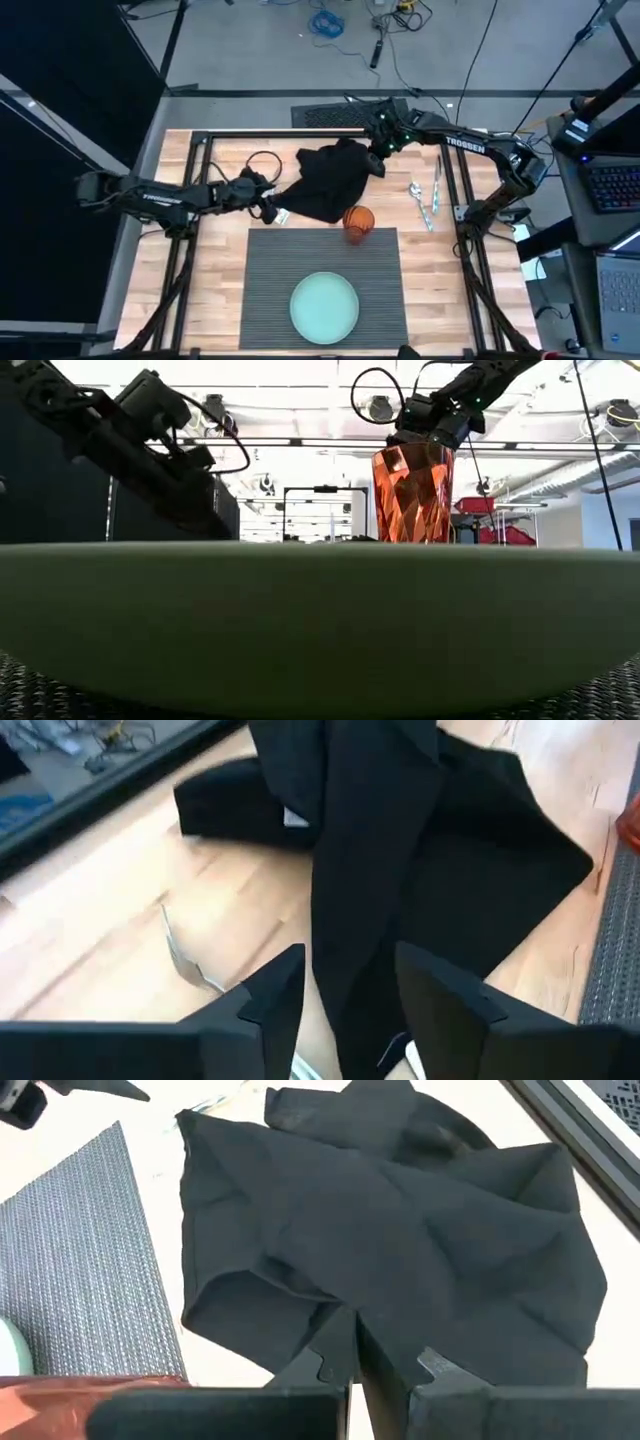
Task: Set table place
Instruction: Fold the black napkin
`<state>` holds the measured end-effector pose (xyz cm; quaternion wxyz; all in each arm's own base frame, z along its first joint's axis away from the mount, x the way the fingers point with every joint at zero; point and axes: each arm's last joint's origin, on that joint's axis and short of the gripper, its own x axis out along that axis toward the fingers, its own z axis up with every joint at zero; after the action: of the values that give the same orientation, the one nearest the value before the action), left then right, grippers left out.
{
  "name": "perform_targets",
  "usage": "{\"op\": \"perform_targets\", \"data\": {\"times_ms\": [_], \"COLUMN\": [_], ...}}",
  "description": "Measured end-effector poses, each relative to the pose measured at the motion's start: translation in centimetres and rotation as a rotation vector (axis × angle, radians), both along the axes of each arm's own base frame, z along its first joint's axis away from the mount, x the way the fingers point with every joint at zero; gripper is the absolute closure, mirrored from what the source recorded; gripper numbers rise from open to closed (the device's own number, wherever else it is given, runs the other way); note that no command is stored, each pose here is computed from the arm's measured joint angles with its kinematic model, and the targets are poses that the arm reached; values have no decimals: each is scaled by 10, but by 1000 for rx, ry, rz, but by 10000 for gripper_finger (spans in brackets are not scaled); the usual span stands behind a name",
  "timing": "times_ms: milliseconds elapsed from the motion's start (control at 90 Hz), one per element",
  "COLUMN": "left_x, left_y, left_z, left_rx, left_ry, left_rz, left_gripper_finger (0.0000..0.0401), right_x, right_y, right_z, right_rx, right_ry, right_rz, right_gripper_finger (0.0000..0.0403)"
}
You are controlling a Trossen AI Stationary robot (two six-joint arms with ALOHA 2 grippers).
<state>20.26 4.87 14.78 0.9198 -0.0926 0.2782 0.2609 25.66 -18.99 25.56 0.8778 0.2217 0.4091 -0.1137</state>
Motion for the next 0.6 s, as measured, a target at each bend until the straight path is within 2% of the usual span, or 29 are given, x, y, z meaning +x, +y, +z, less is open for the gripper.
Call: {"op": "perform_targets", "data": {"times_ms": [456, 600], "left_x": [8, 9], "left_y": [2, 1], "left_z": [-20, -26], "left_rx": [0, -27], "left_ry": [64, 87], "left_rz": [14, -16], "left_gripper_finger": [244, 244], "right_x": [0, 0], "right_y": [0, 0], "right_z": [0, 0], "right_rx": [-18, -20], "right_ry": [3, 3], "right_rz": [23, 26], "right_gripper_finger": [403, 403]}}
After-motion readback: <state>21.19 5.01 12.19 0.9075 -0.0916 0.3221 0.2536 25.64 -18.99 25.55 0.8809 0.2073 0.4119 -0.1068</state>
